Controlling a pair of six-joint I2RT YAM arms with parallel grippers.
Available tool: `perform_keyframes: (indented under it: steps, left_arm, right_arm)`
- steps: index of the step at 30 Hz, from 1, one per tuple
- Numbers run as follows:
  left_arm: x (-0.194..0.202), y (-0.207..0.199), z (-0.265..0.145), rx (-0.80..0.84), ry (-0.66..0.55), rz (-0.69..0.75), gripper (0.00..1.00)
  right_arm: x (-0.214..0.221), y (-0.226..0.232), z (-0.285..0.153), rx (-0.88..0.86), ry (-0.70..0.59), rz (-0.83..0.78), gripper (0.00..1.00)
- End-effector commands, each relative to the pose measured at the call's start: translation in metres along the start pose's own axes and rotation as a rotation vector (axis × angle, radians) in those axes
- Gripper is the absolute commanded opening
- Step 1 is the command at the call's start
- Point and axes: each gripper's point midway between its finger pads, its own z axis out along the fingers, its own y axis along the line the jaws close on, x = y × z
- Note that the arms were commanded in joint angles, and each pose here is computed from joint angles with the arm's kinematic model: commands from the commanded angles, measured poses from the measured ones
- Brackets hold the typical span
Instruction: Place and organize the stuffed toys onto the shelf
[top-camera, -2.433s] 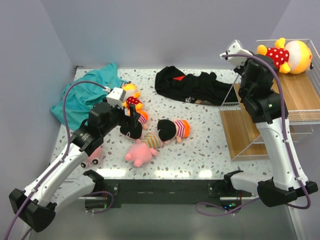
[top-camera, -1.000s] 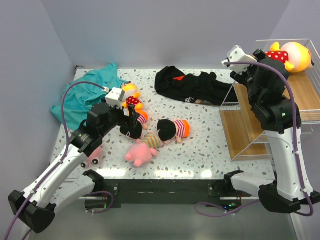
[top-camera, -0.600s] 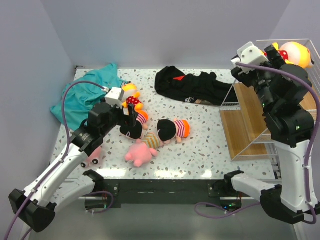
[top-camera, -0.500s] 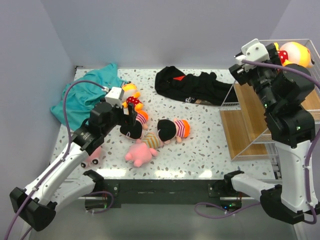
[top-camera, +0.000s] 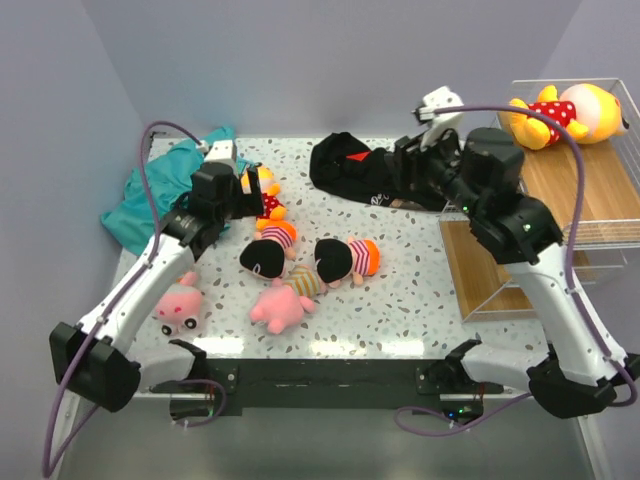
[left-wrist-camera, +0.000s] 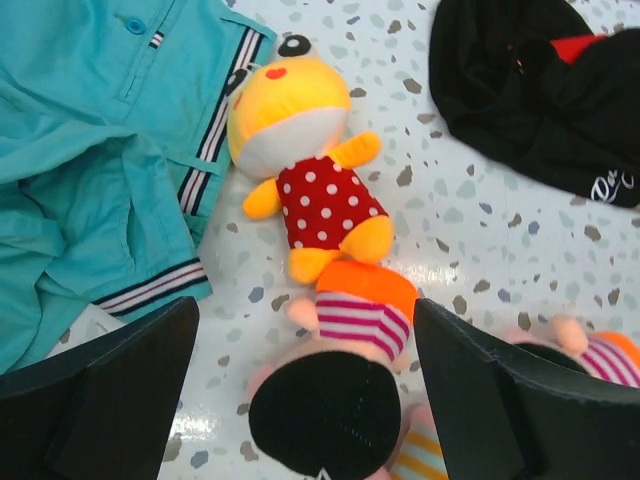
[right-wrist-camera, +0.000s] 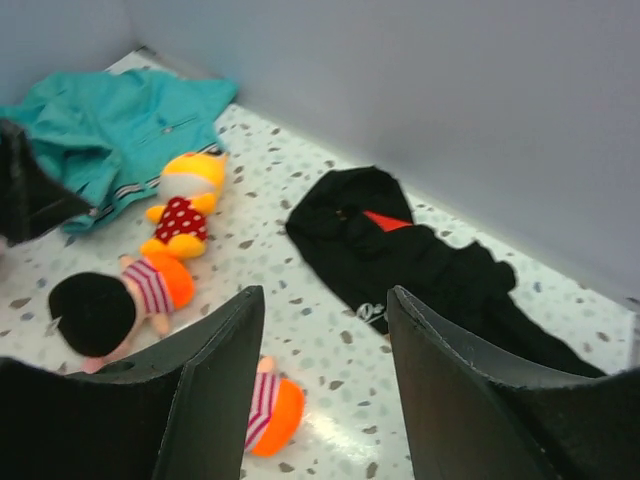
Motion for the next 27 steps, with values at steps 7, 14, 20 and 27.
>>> perform_keyframes:
  steps: [7,14,20,27]
  left_arm:
    - [-0.006,-0.013,0.096,0.018,0.116,-0.187,0.87]
    - [0.051,-0.002,0.156,-0.088,0.277,-0.163,0.75]
    - [0.061,-0.004,0.173,-0.061,0.269,-0.143,0.58]
    - [0.064,-0.015,0.186,-0.005,0.285,-0.110,0.08]
  right_arm:
    - [0.052,0.098,0.014,-0.185,0.069,0.083,0.56]
    - [0.067,0.114,0.003,-0.241,0.077,0.093,0.56]
    - [0.077,0.113,-0.003,-0.239,0.077,0.098,0.56]
    - [0.097,0.117,-0.002,-0.243,0.147,0.095,0.55]
